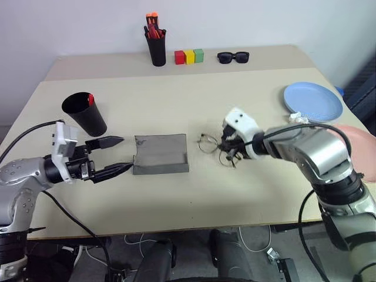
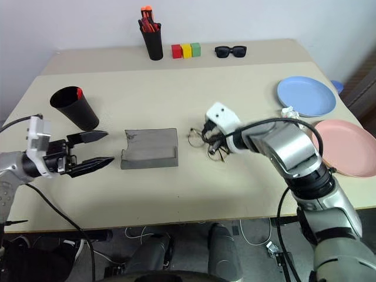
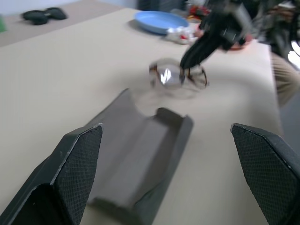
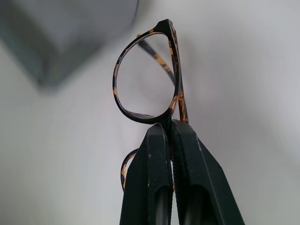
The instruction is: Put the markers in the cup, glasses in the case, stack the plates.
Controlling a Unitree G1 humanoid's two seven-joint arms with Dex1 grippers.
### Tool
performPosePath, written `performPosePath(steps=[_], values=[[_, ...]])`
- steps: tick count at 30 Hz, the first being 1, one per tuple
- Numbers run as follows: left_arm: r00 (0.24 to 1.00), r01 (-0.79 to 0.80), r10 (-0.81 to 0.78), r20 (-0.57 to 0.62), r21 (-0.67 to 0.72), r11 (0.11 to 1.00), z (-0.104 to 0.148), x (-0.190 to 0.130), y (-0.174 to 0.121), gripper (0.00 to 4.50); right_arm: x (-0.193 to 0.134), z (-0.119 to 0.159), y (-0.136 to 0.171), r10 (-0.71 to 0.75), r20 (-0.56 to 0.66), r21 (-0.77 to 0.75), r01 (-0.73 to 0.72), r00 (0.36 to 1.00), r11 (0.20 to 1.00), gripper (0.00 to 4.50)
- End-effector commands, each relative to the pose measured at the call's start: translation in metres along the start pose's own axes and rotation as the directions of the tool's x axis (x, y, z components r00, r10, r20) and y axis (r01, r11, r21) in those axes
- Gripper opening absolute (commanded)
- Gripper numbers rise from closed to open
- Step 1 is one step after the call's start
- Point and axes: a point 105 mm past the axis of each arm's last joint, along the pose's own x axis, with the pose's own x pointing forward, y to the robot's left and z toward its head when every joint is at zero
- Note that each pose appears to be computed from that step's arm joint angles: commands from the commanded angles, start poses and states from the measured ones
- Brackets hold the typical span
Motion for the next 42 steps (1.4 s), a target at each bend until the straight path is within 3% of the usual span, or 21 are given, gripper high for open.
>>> performPosePath(steps=[1, 9, 19, 27, 35, 38, 42], values=[[0.997, -0.071, 0.07, 0.008, 0.028, 0.997, 0.005, -0.018, 0.007, 4.5, 0.003, 0.052, 0.009, 0.018, 0.228, -0.051, -0.007, 0.974, 0.999, 0.02], [0.996, -0.088, 0.088, 0.0, 0.023, 0.996, -0.006, -0.028, 0.007, 4.5, 0.031, 0.101, 0.059, 0.21, 0.45, -0.079, -0.196, 0.868, 0.977, 0.02], [0.997, -0.083, 0.083, -0.002, 0.021, 0.996, -0.011, -0.029, 0.004, 4.5, 0.073, 0.07, 0.092, 0.283, 0.378, -0.203, -0.219, 0.882, 0.954, 0.02], [0.997, -0.071, 0.071, -0.002, 0.022, 0.997, -0.013, -0.027, 0.005, 4.5, 0.075, 0.047, 0.094, 0.324, 0.287, -0.292, -0.24, 0.901, 0.926, 0.02], [0.998, -0.056, 0.056, 0.001, 0.024, 0.998, -0.013, -0.023, 0.006, 4.5, 0.076, 0.041, 0.091, 0.329, 0.238, -0.271, -0.263, 0.914, 0.926, 0.02], [0.998, -0.055, 0.055, -0.002, 0.026, 0.998, -0.013, -0.023, 0.006, 4.5, 0.076, 0.041, 0.091, 0.331, 0.236, -0.273, -0.265, 0.914, 0.925, 0.91], [0.998, -0.055, 0.055, -0.003, 0.025, 0.998, -0.013, -0.023, 0.006, 4.5, 0.073, 0.046, 0.09, 0.329, 0.258, -0.257, -0.264, 0.908, 0.93, 2.98]])
